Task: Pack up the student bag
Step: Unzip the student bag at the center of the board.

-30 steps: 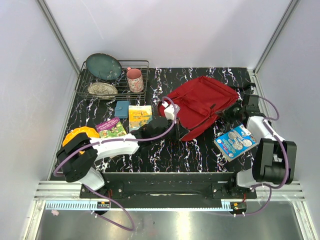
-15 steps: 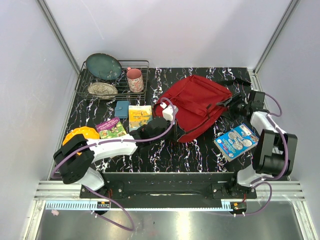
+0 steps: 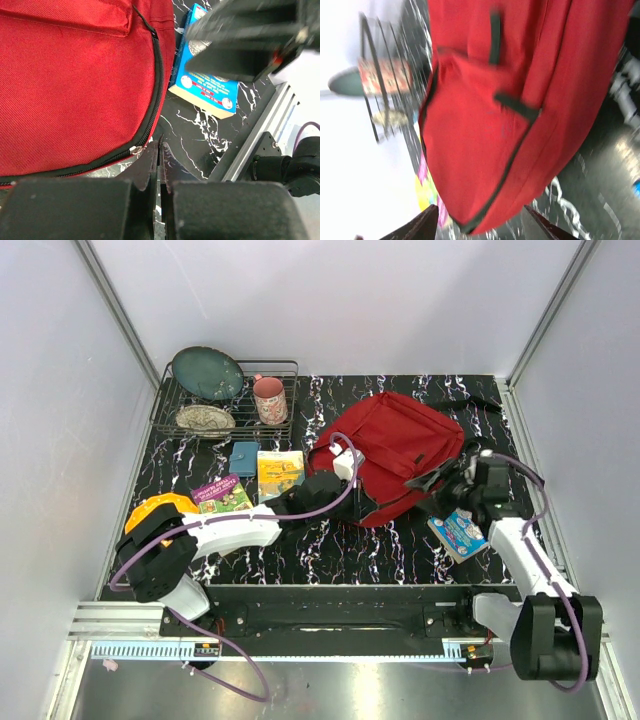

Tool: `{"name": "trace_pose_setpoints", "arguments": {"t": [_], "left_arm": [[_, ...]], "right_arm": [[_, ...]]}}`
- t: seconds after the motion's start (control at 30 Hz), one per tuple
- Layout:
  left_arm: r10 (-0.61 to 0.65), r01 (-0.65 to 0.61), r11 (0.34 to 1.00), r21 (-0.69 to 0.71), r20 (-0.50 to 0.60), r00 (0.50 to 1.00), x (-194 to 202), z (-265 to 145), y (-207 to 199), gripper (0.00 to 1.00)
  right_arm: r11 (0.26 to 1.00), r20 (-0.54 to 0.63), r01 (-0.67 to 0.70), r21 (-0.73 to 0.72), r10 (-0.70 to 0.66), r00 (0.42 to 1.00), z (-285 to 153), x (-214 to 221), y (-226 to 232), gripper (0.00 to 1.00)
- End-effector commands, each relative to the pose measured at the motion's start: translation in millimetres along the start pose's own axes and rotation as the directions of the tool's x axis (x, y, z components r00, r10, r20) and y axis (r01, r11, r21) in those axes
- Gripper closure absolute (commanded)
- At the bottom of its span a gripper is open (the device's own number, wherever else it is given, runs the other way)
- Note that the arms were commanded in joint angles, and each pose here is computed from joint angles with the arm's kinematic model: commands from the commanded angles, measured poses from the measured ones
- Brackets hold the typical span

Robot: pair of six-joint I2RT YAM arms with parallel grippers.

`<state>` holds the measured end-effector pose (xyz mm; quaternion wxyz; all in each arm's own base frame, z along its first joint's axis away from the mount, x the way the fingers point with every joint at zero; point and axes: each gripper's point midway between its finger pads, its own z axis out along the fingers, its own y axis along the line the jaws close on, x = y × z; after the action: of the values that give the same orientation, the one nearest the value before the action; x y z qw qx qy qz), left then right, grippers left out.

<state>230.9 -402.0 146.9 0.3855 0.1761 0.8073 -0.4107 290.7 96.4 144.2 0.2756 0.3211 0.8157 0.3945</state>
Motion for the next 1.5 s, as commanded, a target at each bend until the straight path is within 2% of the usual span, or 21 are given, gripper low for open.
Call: {"name": "trace_pose_setpoints", "arguments": {"t": [0.0,0.1,0.23,0.37,0.4,0.47,0.5,0.6,0.63,0.7,0.77,0.87,0.9,1.03,1.13,1.2,1.27,1.33,1.37,1.4,1.47], "left_arm": [[-0.001,-0.008,0.993,0.116,0.075,0.997,-32,1,-34,1.0],[-0.003,-0.005,0.993,0.121,0.07,0.998,-29,1,-33,1.0],[-0.023,0.011,0.989,0.151,0.077,0.997,-30,0,-39,1.0],[-0.031,0.019,0.984,0.176,0.067,0.997,-27,0,-42,1.0],[-0.031,0.019,0.984,0.176,0.063,0.998,-25,0,-42,1.0],[-0.034,0.024,0.984,0.174,0.057,0.998,-21,-1,-40,1.0],[-0.036,0.025,0.984,0.175,0.06,0.998,-22,-3,-40,1.0],[-0.027,0.019,0.991,0.13,0.061,0.998,-18,-6,-29,1.0],[-0.002,-0.001,0.998,0.059,0.048,0.999,-13,-6,-15,1.0],[0.019,-0.019,1.0,0.006,0.034,0.999,-16,-7,-9,1.0],[0.054,-0.054,0.997,-0.049,-0.006,0.999,-12,-11,0,1.0],[0.083,-0.078,0.986,-0.148,0.028,0.996,-16,-25,20,1.0],[0.087,-0.076,0.984,-0.164,0.06,0.994,-24,-34,22,1.0],[0.102,-0.076,0.958,-0.278,0.082,0.991,-21,-53,58,1.0],[0.097,-0.069,0.952,-0.297,0.08,0.992,-23,-56,68,1.0],[0.095,-0.069,0.956,-0.285,0.077,0.993,-23,-52,66,1.0],[0.089,-0.07,0.963,-0.261,0.063,0.994,-21,-46,62,1.0],[0.079,-0.062,0.967,-0.248,0.06,0.995,-21,-42,59,1.0],[0.076,-0.06,0.968,-0.245,0.053,0.996,-18,-40,59,1.0],[0.074,-0.058,0.97,-0.238,0.058,0.996,-19,-38,58,1.0],[0.062,-0.049,0.973,-0.226,0.053,0.997,-16,-36,56,1.0]], "right_arm": [[0.999,-0.113,-0.042,-0.033,0.038,0.993,17,54,9,0.28],[0.995,-0.129,-0.08,-0.055,0.072,0.989,28,64,9,0.29],[0.998,-0.141,-0.062,-0.019,0.059,0.988,45,62,5,0.29],[0.997,-0.14,-0.068,-0.047,0.061,0.988,55,58,10,0.38],[0.996,-0.135,-0.059,-0.063,0.05,0.99,57,56,14,0.51],[0.997,-0.133,-0.047,-0.059,0.038,0.99,60,53,15,0.64],[0.998,-0.126,-0.023,-0.057,0.016,0.992,60,50,17,0.76],[0.999,-0.067,0.028,-0.034,-0.03,0.997,60,36,20,0.93],[0.998,-0.026,0.053,-0.016,-0.053,0.998,60,28,20,1.0],[0.99,0.017,0.14,-0.011,-0.14,0.99,60,13,26,1.0],[0.985,0.038,0.174,0.009,-0.174,0.984,60,-3,27,1.0],[0.981,0.033,0.194,0.023,-0.195,0.98,57,-30,19,1.0],[0.981,0.039,0.183,0.067,-0.186,0.982,54,-45,3,1.0],[0.97,0.07,0.203,0.136,-0.214,0.974,46,-70,-13,1.0],[0.967,0.038,0.225,0.118,-0.231,0.972,45,-68,-8,1.0],[0.976,-0.025,0.219,0.016,-0.219,0.975,46,-54,6,1.0],[0.981,-0.044,0.192,-0.018,-0.192,0.98,47,-46,7,0.99],[0.984,-0.046,0.178,0.007,-0.177,0.983,46,-42,-2,0.91],[0.987,-0.053,0.163,0.016,-0.162,0.985,45,-38,-5,0.83],[0.987,-0.068,0.159,-0.007,-0.159,0.985,42,-33,-2,0.6],[0.99,-0.104,0.143,-0.009,-0.143,0.984,37,-20,-8,0.46]]}}
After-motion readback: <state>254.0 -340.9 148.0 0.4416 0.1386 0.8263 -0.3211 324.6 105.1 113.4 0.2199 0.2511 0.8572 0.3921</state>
